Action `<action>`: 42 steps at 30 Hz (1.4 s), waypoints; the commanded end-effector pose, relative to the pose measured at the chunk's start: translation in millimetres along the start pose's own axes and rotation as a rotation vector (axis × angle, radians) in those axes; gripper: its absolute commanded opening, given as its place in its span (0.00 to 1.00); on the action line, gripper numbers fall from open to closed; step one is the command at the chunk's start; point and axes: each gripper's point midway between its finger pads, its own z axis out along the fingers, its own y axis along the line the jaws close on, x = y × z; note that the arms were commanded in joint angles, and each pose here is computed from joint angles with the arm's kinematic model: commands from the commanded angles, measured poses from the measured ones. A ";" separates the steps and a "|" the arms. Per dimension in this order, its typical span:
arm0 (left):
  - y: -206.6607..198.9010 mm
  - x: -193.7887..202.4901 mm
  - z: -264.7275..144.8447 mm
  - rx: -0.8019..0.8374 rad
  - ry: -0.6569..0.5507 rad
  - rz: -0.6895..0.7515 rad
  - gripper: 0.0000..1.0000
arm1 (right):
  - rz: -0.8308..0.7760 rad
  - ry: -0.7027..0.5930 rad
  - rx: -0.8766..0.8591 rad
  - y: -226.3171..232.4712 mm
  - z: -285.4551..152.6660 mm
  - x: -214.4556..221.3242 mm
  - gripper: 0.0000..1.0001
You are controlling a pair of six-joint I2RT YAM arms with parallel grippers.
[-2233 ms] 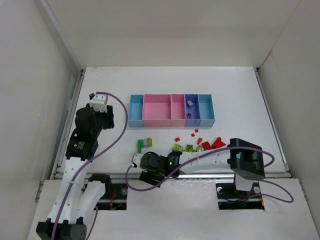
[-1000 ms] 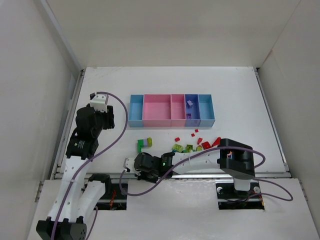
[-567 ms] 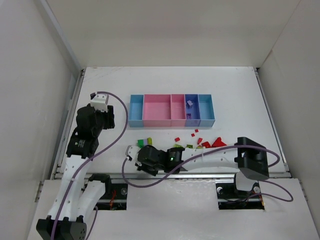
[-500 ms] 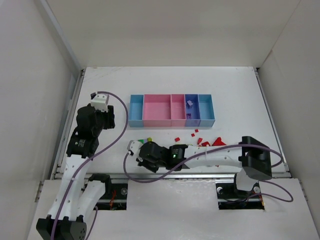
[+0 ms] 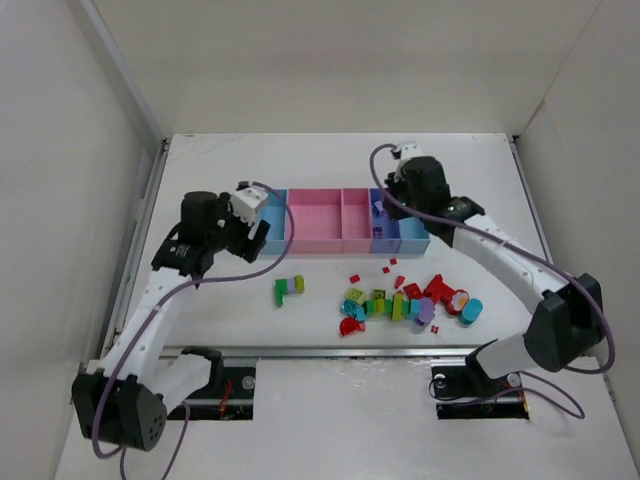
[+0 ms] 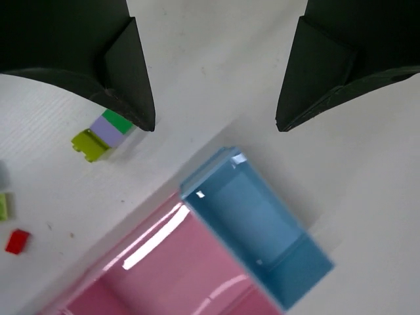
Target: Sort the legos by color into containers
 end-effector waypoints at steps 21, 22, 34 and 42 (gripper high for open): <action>-119.8 79.1 52.4 0.682 0.338 0.593 0.85 | 0.208 0.160 -0.025 -41.6 87.7 26.6 0.00; -123.6 84.0 51.1 0.695 0.347 0.597 0.86 | 0.207 0.151 -0.027 -41.1 87.5 22.3 0.00; -124.5 112.9 82.5 0.638 0.408 0.585 0.67 | 0.174 0.131 -0.080 -32.2 77.1 7.3 0.66; -130.6 121.0 88.7 0.659 0.428 0.539 0.29 | 0.080 0.056 -0.141 -23.5 46.9 -18.3 0.66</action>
